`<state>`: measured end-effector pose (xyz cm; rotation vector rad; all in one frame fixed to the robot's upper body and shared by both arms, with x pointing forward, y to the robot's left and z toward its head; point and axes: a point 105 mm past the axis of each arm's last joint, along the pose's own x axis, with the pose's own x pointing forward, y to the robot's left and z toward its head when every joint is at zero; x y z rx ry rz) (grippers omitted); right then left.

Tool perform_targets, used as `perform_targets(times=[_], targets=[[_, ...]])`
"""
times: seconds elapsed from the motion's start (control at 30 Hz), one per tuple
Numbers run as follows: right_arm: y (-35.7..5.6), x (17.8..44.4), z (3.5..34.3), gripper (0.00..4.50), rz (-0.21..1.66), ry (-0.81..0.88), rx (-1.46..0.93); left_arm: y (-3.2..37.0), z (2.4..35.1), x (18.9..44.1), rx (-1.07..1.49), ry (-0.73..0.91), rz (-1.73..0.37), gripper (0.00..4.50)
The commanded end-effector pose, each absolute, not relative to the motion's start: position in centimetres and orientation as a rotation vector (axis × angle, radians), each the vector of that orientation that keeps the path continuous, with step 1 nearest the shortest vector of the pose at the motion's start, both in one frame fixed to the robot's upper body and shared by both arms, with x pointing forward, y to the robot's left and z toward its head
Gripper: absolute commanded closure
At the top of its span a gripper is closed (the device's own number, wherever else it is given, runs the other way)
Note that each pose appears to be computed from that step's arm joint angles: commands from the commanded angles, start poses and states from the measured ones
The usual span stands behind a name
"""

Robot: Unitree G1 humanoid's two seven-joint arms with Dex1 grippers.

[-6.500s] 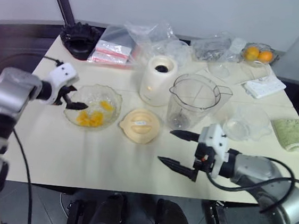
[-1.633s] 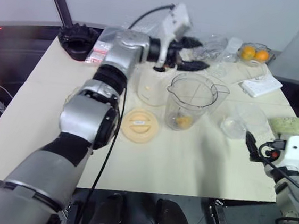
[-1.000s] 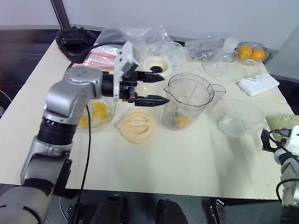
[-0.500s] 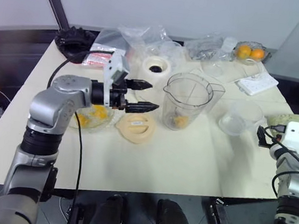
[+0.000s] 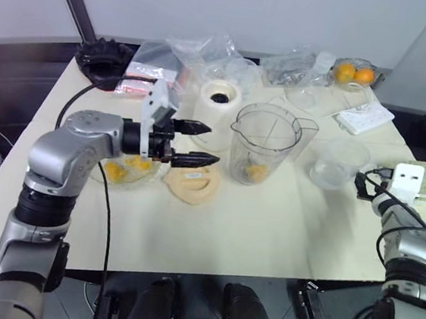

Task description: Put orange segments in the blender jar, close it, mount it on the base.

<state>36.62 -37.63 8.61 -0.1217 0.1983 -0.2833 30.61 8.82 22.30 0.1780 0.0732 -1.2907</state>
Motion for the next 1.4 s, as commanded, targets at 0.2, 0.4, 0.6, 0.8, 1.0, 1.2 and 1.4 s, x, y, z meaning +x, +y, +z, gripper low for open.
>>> perform_targets(times=[0.2,0.4,0.6,0.8,1.0,1.2,1.4], targets=[[-38.5,37.9,9.8,0.00,-0.307,0.158,-0.126,9.6,23.3,29.8,0.204,0.051,-1.264,0.51],[-38.8,38.1,10.5,0.00,-0.328,0.095,-0.081,10.3,23.0,29.3,0.219,0.076,-1.243,0.51],[-38.1,38.3,10.4,0.00,-0.287,0.063,-0.058,10.5,22.8,29.2,0.223,0.084,-1.233,0.51],[-37.1,38.8,10.9,0.00,-0.214,0.041,-0.066,10.4,22.6,29.1,0.219,0.089,-1.237,0.51],[-36.8,39.1,10.4,0.00,-0.187,0.097,-0.066,10.1,22.7,29.1,0.224,0.091,-1.242,0.51],[-36.6,39.2,10.4,2.33,-0.174,0.106,-0.074,10.2,22.7,29.1,0.227,0.094,-1.227,0.47],[-36.4,39.0,9.7,4.49,-0.161,0.117,-0.080,10.0,22.7,29.1,0.221,0.090,-1.223,0.47]])
